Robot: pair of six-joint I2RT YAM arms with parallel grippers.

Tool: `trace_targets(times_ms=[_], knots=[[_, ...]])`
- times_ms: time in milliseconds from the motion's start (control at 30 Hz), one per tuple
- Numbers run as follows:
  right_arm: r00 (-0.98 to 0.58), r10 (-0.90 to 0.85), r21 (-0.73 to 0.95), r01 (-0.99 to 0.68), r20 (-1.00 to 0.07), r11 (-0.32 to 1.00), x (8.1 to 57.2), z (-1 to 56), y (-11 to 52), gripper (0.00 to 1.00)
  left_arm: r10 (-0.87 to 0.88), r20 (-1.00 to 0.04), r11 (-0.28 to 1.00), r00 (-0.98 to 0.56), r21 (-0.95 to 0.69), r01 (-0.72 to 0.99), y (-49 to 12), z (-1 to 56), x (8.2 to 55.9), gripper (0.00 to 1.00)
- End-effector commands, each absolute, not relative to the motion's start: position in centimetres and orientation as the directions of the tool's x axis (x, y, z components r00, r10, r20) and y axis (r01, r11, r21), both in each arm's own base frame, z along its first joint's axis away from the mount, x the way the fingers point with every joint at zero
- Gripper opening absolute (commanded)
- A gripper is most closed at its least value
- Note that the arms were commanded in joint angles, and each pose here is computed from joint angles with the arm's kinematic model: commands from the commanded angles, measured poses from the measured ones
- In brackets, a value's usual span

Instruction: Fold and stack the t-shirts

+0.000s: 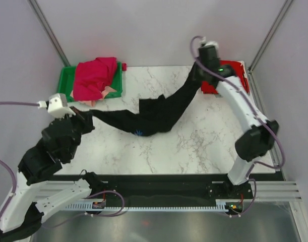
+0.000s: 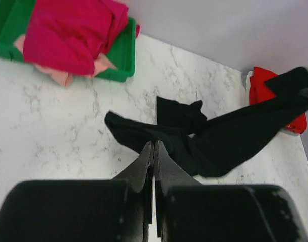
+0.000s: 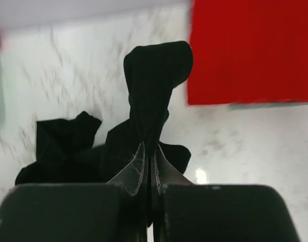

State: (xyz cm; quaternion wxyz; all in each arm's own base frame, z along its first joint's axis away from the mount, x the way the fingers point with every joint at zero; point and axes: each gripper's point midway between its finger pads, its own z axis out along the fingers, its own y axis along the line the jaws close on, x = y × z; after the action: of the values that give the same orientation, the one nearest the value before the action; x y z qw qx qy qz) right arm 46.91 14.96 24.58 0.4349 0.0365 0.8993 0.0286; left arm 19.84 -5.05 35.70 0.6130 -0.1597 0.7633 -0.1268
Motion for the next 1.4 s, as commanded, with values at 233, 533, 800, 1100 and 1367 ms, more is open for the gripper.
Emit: trace_targets(times_ms=[233, 533, 800, 1100, 1367], knots=[[-0.315, 0.228, 0.094, 0.389, -0.921, 0.916, 35.3, 40.4, -1.6, 0.00, -0.185, -0.975, 0.980, -0.120, -0.174, -0.097, -4.8, 45.5, 22.3, 0.02], [-0.505, 0.304, 0.188, 0.268, -0.808, 0.945, 34.4, 33.0, 2.3, 0.00, -0.207, -0.958, 0.975, -0.197, -0.186, -0.120, -3.9, 42.0, 20.9, 0.02], [-0.521, 0.262, 0.118, 0.293, -0.813, 0.949, 37.5, 33.5, 1.6, 0.00, -0.230, -0.959, 0.963, -0.164, -0.200, -0.182, -1.4, 40.9, 19.4, 0.02], [-0.824, 0.194, 0.030, 0.211, -0.533, 0.977, 42.3, 16.6, 6.1, 0.10, -0.043, -0.941, 0.986, -0.336, 0.014, -0.166, -5.8, 34.9, 24.4, 0.02], [-0.817, 0.059, -0.063, 0.116, -0.574, 0.991, 45.5, 16.8, 9.7, 0.72, -0.207, -0.774, 0.972, -0.598, -0.094, -0.215, -5.0, 22.4, 29.5, 0.02]])
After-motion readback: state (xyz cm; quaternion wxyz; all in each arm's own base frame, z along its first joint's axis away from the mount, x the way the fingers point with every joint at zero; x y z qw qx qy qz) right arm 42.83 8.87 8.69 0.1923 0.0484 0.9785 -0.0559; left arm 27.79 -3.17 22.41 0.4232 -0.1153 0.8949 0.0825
